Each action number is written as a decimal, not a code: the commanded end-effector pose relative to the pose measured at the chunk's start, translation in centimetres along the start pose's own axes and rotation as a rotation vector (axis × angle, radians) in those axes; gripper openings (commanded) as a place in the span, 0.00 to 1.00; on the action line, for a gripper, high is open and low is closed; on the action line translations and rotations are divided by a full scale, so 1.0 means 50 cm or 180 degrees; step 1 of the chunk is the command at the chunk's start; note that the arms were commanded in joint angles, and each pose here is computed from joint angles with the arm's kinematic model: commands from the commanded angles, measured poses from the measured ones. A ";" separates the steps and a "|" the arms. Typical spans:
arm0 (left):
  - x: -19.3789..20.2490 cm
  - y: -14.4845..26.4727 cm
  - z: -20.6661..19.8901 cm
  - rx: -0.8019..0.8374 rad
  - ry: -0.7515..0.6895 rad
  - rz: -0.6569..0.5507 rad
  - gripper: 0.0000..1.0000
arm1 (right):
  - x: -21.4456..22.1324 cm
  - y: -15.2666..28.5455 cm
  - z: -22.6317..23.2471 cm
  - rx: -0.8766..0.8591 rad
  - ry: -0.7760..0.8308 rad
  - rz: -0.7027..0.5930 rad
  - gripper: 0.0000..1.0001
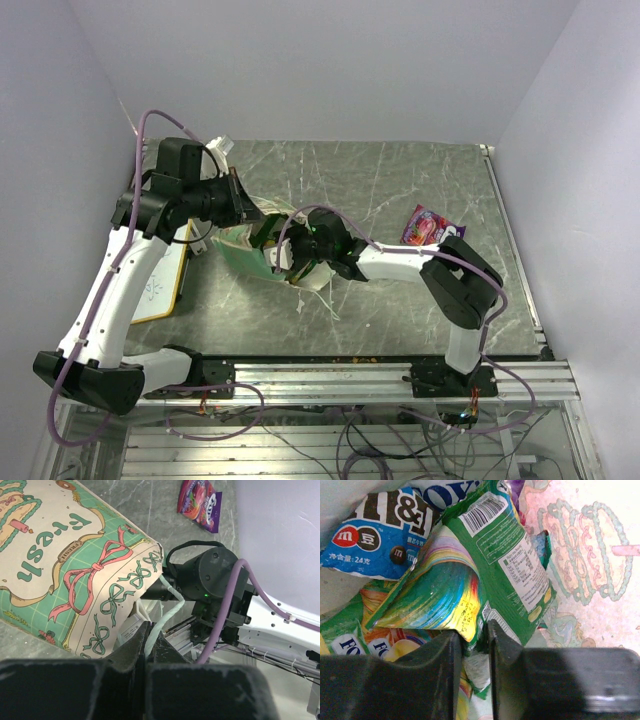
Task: Take the snacks out of the paper bag
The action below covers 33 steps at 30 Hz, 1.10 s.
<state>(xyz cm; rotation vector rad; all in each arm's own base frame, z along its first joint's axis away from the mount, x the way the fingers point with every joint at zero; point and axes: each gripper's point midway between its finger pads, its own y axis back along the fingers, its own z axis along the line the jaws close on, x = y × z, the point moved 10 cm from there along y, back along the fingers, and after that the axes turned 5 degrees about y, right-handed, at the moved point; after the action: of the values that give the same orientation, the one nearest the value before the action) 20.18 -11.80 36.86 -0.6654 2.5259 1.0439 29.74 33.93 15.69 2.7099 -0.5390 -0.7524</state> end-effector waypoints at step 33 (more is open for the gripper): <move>-0.089 -0.058 0.007 -0.0377 0.0020 -0.0573 0.07 | -0.279 0.473 -0.190 0.0228 -0.3892 -0.0527 0.00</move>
<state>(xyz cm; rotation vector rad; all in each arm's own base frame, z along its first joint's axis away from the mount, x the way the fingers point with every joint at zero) 24.56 -12.25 37.07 -0.8543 2.4115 1.1233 19.11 21.83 36.33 2.3109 -0.6192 -2.0917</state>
